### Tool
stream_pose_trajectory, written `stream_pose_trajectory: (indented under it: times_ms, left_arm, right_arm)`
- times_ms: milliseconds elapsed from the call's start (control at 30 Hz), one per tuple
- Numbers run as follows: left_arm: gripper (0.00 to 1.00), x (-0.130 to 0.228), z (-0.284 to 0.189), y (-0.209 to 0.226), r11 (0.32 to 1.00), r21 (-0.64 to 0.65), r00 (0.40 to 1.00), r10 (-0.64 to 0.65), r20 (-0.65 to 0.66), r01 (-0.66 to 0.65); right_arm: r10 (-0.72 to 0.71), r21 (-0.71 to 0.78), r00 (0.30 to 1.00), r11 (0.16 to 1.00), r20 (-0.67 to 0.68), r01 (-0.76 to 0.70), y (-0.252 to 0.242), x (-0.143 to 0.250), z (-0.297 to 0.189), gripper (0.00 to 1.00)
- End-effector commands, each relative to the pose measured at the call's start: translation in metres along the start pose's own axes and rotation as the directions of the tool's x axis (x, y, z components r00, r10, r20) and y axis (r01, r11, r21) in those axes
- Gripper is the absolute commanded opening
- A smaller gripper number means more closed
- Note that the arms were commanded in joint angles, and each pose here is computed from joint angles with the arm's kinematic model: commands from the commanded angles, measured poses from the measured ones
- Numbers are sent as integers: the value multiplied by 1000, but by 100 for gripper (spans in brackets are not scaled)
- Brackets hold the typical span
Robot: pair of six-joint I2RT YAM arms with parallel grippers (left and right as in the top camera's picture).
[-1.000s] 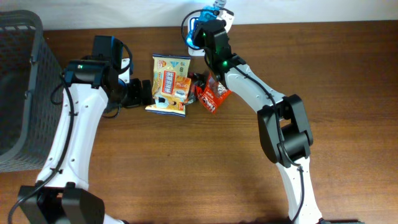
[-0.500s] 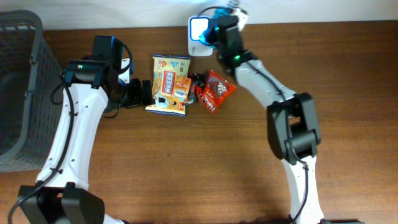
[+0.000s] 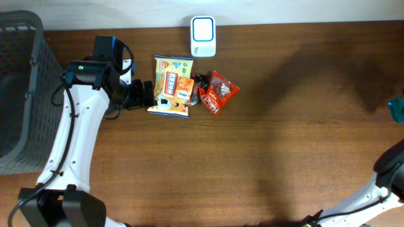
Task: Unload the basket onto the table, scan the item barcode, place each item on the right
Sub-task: 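Carry the mouthwash to the right edge of the table and release, then grasp the red snack bag with the right gripper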
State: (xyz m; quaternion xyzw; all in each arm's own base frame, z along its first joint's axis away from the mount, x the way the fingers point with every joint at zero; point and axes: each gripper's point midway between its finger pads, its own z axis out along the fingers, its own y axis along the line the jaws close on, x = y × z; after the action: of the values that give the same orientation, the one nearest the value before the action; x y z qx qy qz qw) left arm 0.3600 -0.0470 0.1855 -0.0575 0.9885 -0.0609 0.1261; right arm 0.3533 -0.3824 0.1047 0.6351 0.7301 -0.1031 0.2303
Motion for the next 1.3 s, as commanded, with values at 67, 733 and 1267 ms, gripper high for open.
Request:
stream_pose_trajectory:
  times_ms: [67, 733, 1267]
  left_arm:
    - [99, -1, -1, -1, 1000, 8, 1000, -7, 1, 7]
    - [99, -1, -1, -1, 1000, 8, 1000, -7, 1, 7]
    - [99, 0, -1, -1, 1000, 7, 1000, -7, 0, 7]
  right_arm:
    - [9, 60, 1000, 998, -3, -9, -43, -14, 44, 42]
    - [-843, -877, 534, 208, 64, 434, 225, 273, -221, 100]
    - [-982, -651, 124, 188, -144, 735, 184, 558, -159, 4]
